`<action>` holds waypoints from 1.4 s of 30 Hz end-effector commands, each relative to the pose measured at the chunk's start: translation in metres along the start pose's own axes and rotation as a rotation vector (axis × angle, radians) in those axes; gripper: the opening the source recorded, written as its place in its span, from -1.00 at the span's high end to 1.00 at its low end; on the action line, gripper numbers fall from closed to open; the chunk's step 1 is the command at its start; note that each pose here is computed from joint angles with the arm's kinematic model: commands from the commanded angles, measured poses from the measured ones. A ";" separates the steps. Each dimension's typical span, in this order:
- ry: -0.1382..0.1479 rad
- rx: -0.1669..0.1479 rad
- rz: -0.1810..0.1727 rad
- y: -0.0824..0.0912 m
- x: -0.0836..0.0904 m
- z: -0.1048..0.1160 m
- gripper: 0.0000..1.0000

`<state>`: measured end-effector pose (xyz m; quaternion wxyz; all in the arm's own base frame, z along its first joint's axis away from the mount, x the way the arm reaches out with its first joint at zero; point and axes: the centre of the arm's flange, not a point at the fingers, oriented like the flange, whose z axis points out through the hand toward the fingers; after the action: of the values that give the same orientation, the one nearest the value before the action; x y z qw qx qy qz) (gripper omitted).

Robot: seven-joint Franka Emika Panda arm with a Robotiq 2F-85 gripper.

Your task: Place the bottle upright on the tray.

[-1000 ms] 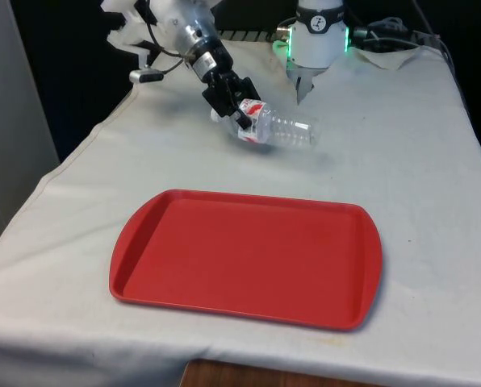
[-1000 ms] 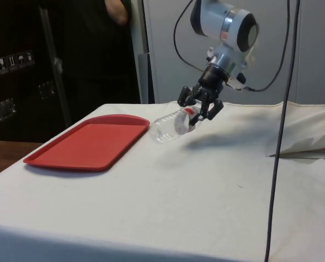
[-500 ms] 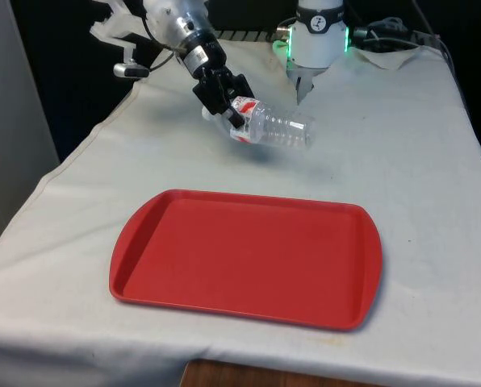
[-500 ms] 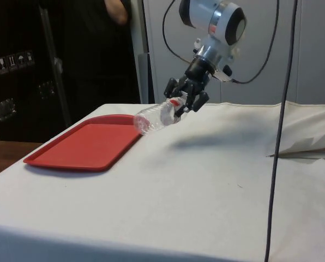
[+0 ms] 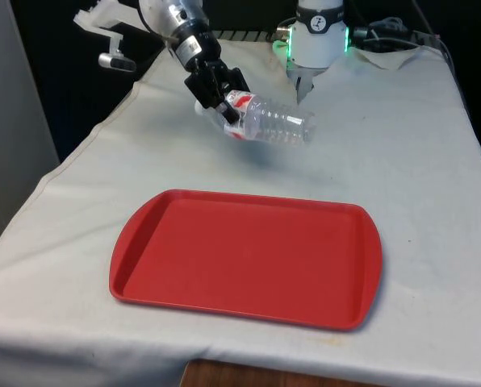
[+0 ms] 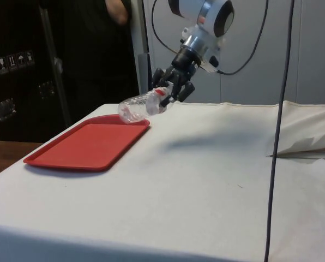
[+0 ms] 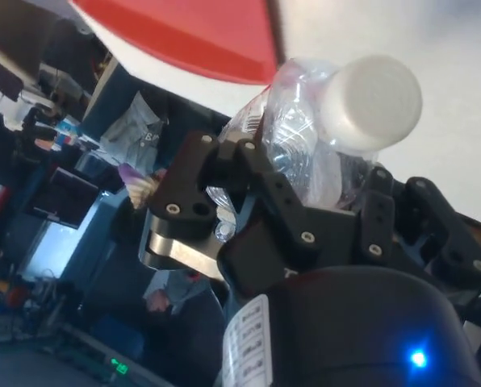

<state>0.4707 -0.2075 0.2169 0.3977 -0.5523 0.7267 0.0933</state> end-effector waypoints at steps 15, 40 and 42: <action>0.020 0.011 -0.017 -0.037 -0.033 -0.005 0.65; 0.069 0.014 -0.080 -0.102 -0.080 0.001 0.65; 0.073 0.013 -0.082 -0.105 -0.082 0.001 0.65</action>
<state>0.5669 -0.1872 0.3026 0.3841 -0.5826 0.7142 0.0544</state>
